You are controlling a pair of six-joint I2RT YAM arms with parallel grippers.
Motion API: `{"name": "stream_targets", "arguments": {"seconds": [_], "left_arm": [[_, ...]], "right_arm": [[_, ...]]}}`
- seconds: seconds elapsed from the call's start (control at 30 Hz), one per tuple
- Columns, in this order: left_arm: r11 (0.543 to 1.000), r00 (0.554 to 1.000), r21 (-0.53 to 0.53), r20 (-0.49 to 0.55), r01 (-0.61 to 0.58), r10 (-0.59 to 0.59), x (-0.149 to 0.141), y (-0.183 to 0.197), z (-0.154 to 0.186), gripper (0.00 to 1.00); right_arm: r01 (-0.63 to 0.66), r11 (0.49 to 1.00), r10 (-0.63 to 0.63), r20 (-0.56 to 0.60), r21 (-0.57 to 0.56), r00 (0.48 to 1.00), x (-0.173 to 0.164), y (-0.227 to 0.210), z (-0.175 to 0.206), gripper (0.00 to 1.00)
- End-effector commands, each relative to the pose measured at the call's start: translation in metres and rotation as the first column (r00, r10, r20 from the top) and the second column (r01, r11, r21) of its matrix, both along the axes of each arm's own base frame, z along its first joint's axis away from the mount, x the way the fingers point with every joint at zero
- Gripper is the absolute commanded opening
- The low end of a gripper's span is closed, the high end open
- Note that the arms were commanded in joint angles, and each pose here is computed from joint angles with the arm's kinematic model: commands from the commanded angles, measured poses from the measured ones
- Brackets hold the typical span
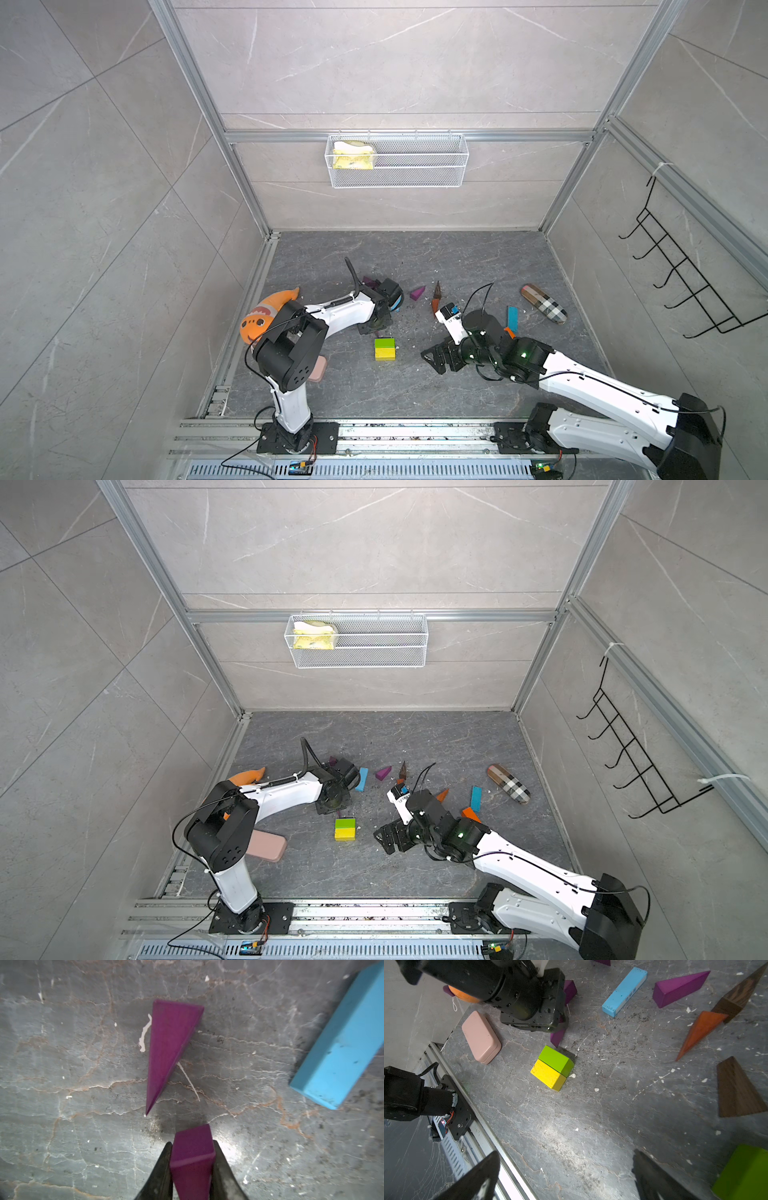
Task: Assemble a small pinwheel with building blocks
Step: Assemble the building block at the center of the board.
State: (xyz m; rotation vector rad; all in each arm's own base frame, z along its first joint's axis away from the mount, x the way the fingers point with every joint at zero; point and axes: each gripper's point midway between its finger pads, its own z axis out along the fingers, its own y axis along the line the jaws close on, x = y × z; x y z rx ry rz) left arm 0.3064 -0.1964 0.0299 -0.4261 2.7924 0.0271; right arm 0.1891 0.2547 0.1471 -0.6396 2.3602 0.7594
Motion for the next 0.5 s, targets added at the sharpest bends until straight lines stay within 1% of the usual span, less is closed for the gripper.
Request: {"name": "stream_targets", "arguments": {"seconds": [0.0, 0.47], "left_arm": [[1.0, 1.0, 0.012, -0.003, 0.017, -0.017, 0.0019, 0.0003, 0.0059, 0.23], [0.999, 0.999, 0.027, -0.018, 0.043, -0.042, 0.0011, 0.0012, 0.0035, 0.26]], "right_arm": [[0.0, 1.0, 0.0, -0.006, -0.009, 1.0, -0.0029, -0.0046, -0.0038, 1.0], [0.002, 1.0, -0.002, -0.01, -0.009, 1.0, -0.0031, -0.0047, -0.0047, 1.0]]}}
